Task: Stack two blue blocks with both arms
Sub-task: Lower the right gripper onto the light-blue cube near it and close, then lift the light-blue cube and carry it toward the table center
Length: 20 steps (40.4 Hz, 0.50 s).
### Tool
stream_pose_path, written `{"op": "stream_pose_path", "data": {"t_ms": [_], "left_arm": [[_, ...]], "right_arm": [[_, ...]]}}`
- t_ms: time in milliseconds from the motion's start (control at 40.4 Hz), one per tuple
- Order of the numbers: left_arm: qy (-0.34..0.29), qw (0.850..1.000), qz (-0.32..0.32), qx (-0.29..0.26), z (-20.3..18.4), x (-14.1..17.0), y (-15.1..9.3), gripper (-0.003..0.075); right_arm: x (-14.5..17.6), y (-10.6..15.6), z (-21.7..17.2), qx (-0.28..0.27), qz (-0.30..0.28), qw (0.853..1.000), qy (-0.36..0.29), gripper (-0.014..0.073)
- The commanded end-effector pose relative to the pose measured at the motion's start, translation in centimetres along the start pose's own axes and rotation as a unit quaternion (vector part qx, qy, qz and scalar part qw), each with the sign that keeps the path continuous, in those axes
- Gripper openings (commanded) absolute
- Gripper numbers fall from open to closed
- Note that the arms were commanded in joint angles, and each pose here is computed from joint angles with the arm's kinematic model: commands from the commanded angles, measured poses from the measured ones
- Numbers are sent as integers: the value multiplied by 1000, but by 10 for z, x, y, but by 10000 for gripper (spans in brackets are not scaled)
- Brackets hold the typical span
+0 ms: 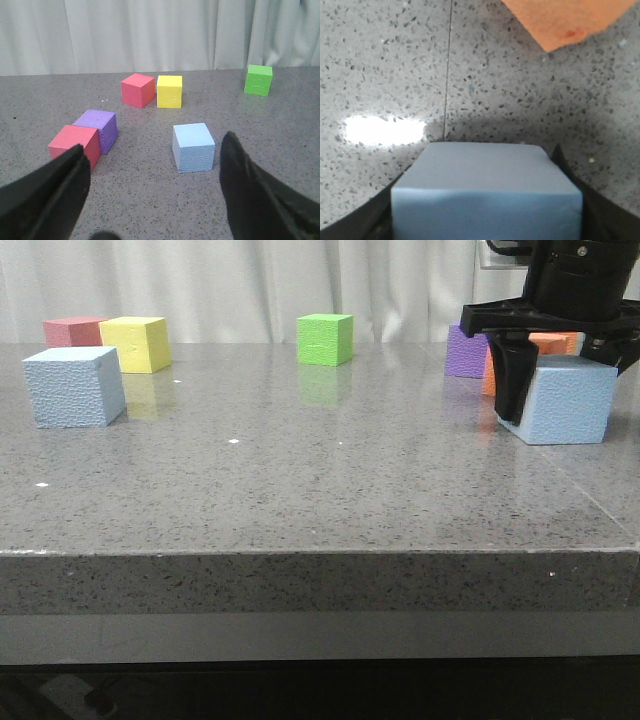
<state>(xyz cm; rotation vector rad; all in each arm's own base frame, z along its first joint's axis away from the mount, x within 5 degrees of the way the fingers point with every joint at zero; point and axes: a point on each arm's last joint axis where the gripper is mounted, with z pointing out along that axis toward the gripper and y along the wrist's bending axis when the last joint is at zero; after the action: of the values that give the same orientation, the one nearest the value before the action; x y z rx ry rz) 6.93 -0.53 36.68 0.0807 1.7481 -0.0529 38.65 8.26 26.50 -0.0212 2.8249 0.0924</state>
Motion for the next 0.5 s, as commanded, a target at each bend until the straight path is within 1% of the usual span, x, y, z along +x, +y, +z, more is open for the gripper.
{"op": "stream_pose_path", "data": {"t_ms": [0,124,248,322,470], "left_arm": [[-45,999,-4,3,-1,-15,0,533],[-45,999,-4,3,-1,-15,0,533],[-45,999,-4,3,-1,-15,0,533],[-45,999,-4,3,-1,-15,0,533],[-45,999,-4,3,-1,-15,0,533]], "right_arm": [[-4,2,-38,-23,10,998,-51,421],[-2,5,-56,-31,8,998,-63,419],[-2,17,-74,-39,-8,997,-64,419],[-5,31,-86,-46,-26,996,-75,419],[-12,68,-99,-71,-55,991,-101,419]]}}
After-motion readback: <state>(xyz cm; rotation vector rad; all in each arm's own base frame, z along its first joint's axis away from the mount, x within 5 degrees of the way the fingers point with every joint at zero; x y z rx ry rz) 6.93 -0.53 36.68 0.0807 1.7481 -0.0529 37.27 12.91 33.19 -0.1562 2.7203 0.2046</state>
